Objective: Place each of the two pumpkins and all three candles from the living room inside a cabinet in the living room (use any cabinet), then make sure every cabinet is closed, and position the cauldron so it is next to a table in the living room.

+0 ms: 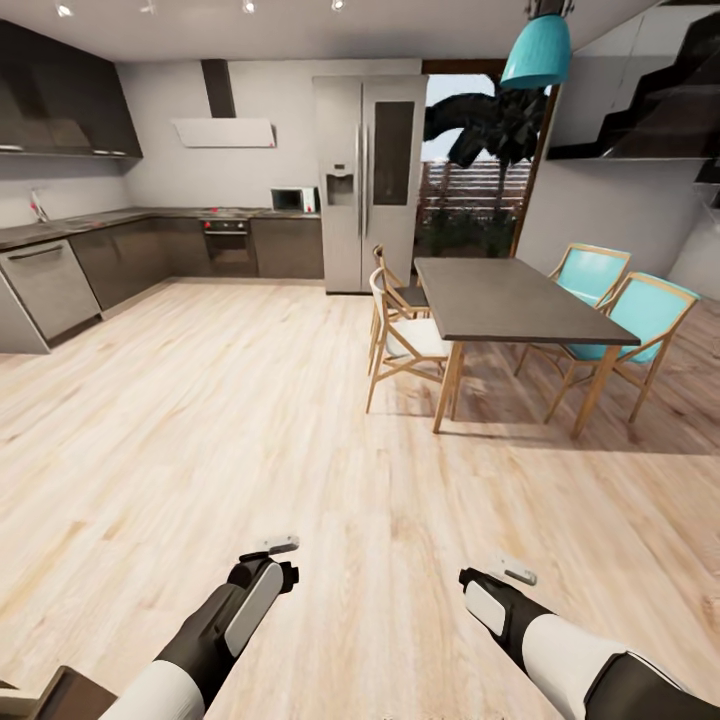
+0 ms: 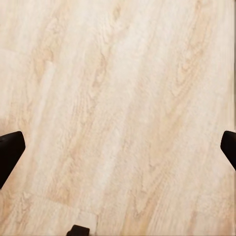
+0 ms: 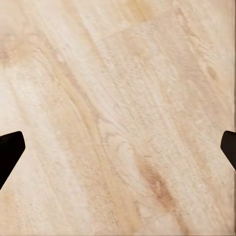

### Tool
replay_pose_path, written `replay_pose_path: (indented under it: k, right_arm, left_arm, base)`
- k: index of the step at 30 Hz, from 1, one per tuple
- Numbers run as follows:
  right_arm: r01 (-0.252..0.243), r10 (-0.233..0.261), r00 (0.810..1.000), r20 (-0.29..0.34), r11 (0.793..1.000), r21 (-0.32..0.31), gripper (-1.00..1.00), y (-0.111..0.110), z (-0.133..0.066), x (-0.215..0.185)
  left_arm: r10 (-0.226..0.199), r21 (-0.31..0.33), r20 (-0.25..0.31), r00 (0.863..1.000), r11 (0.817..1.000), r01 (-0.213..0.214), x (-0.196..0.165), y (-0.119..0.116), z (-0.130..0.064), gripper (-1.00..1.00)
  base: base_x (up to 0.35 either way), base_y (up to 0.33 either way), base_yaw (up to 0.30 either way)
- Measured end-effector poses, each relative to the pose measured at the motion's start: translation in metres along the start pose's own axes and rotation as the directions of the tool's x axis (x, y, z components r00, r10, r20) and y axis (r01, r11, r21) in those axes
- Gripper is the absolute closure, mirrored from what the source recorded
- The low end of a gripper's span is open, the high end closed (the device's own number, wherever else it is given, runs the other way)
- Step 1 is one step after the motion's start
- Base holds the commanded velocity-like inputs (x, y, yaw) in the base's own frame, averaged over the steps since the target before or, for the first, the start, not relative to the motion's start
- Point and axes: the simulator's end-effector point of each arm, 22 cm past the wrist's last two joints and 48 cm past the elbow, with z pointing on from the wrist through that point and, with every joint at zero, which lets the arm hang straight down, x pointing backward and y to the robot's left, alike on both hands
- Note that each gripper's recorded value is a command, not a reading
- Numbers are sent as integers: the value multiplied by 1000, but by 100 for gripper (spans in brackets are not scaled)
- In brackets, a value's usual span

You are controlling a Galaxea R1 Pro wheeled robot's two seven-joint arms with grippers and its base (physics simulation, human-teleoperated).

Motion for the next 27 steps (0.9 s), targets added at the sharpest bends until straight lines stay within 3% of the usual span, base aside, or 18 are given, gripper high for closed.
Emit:
replay_pose_path:
  k: [27]
  right_arm:
    - [11, -10, 999, -31, 1000, 13, -100, -3, 11, 16]
  left_arm:
    - [0, -5, -37, 999, 1000, 0, 14, 1, 13, -100]
  base:
    - [0, 0, -185]
